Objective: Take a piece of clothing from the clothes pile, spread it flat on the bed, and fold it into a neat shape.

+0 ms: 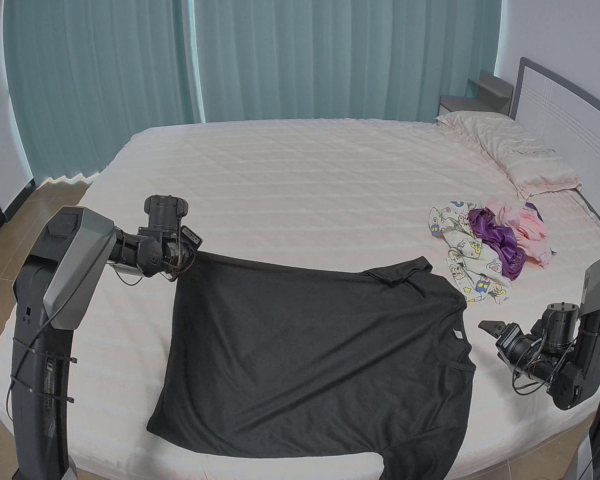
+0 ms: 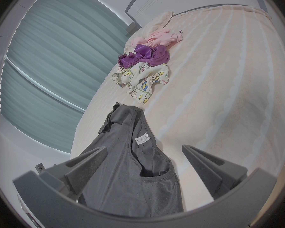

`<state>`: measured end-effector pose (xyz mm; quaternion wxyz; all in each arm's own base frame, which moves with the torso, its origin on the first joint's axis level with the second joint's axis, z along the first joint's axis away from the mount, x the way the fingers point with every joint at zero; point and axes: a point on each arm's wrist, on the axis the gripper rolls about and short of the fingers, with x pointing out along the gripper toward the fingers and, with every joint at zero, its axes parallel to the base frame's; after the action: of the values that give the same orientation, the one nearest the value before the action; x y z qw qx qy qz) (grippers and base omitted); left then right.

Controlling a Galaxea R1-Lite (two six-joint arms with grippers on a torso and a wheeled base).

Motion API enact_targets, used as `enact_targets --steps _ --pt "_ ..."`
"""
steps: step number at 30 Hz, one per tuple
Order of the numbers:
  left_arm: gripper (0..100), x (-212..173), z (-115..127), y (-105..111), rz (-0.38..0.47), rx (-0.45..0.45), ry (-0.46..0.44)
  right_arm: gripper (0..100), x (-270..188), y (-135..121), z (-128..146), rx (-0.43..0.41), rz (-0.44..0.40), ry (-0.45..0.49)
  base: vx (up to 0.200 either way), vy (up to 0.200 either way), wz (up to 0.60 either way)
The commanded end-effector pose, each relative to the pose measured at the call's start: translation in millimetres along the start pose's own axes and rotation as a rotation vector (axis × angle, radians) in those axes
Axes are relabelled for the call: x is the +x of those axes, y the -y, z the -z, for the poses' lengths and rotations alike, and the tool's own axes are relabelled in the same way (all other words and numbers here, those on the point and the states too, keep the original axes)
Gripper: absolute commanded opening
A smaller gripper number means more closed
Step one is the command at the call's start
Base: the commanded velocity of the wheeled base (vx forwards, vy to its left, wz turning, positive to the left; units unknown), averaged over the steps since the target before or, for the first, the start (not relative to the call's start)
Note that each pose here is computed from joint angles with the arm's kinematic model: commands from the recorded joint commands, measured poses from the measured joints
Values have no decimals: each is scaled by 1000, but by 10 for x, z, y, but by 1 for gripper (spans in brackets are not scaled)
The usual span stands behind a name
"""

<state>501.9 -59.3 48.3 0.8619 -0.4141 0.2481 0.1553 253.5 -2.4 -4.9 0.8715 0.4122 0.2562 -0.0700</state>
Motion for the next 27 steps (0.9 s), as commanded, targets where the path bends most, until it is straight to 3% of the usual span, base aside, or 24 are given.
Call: enact_targets --steps 1,9,13,22,23,27 --pt "0 338 24 -192 -62 -4 -8 100 3 -11 12 -3 -4 -4 0 0 0" --pt "0 381 -118 -248 -74 -22 13 100 3 -21 14 -6 -13 0 0 0 0" --pt "0 430 -239 -377 -97 -44 30 100 5 -36 31 -9 -17 -5 0 0 0" --pt "0 444 -273 -421 -101 -53 27 100 8 -43 35 -9 -18 -5 0 0 0" --pt "100 444 -273 -421 -101 -53 27 100 8 -43 35 -9 -18 -5 0 0 0" --pt "100 431 -292 -434 -105 -55 14 100 4 -43 35 -9 -18 -5 0 0 0"
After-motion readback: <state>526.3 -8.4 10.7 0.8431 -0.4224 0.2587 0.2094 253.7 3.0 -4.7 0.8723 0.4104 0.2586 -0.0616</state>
